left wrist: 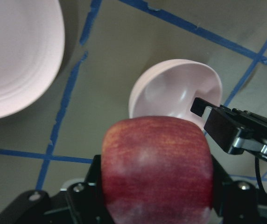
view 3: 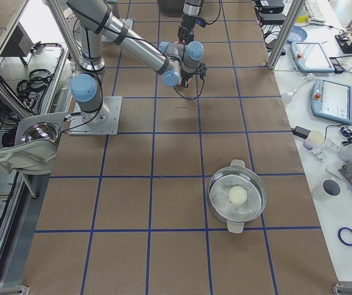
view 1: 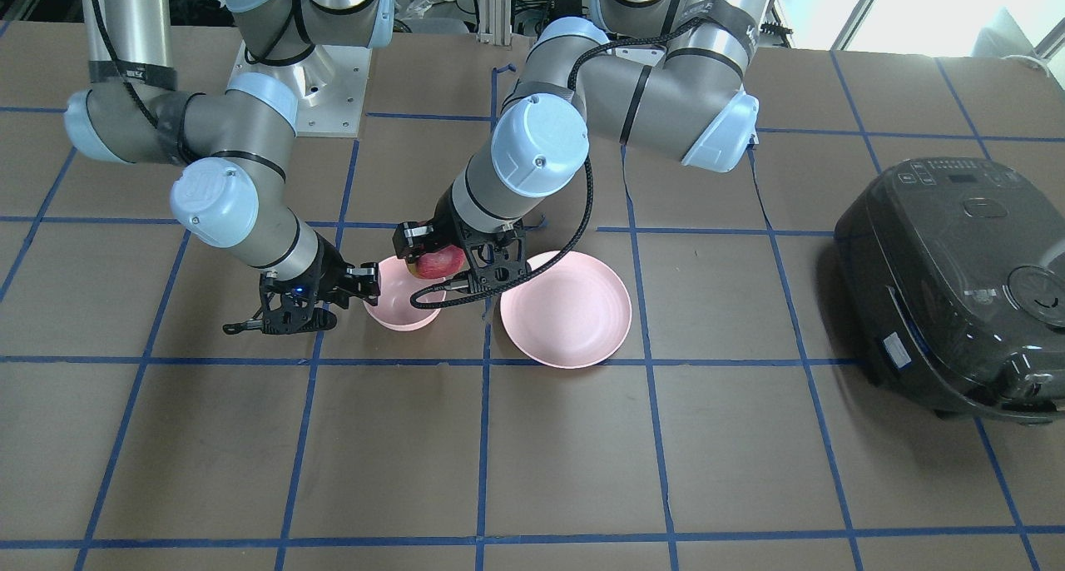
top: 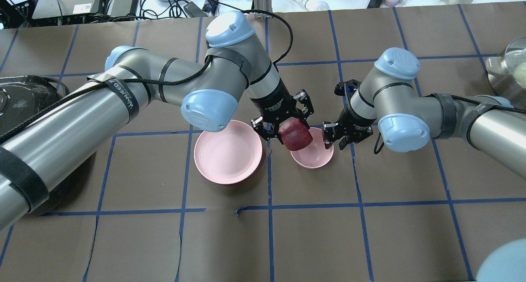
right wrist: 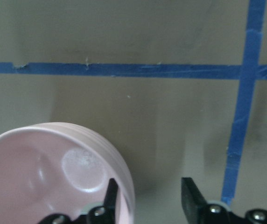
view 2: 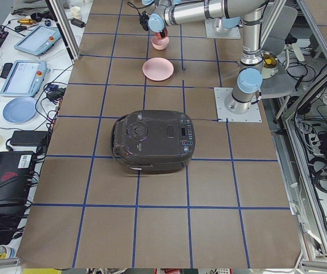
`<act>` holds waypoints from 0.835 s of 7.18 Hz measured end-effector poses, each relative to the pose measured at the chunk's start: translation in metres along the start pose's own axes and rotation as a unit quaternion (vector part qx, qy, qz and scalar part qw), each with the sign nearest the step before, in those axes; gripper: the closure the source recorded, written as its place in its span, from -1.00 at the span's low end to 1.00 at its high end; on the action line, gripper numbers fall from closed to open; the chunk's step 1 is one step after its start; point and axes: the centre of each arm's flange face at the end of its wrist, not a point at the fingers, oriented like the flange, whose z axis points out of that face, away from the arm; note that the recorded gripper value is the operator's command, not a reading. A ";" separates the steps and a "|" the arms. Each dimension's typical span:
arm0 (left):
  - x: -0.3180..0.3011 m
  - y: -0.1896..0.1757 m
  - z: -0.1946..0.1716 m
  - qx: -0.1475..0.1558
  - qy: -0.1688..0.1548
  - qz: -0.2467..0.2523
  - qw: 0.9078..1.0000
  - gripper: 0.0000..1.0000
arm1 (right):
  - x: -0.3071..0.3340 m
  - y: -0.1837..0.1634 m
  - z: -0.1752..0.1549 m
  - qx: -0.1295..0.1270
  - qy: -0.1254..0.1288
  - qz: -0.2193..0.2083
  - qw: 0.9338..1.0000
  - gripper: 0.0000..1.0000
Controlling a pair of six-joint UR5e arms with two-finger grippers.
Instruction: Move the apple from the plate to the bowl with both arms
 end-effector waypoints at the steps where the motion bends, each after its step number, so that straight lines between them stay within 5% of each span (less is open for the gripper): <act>1: 0.003 0.001 0.009 -0.010 0.009 0.000 1.000 1.00 | 0.006 -0.008 -0.021 0.003 0.023 0.004 1.000 -1.00; 3: 0.008 -0.003 0.035 -0.024 0.014 0.004 1.000 1.00 | 0.047 -0.028 -0.079 0.010 0.082 0.031 0.996 -1.00; 6: 0.015 -0.008 0.082 -0.028 0.008 0.018 0.999 1.00 | 0.069 -0.023 -0.125 0.020 0.123 0.049 0.991 -1.00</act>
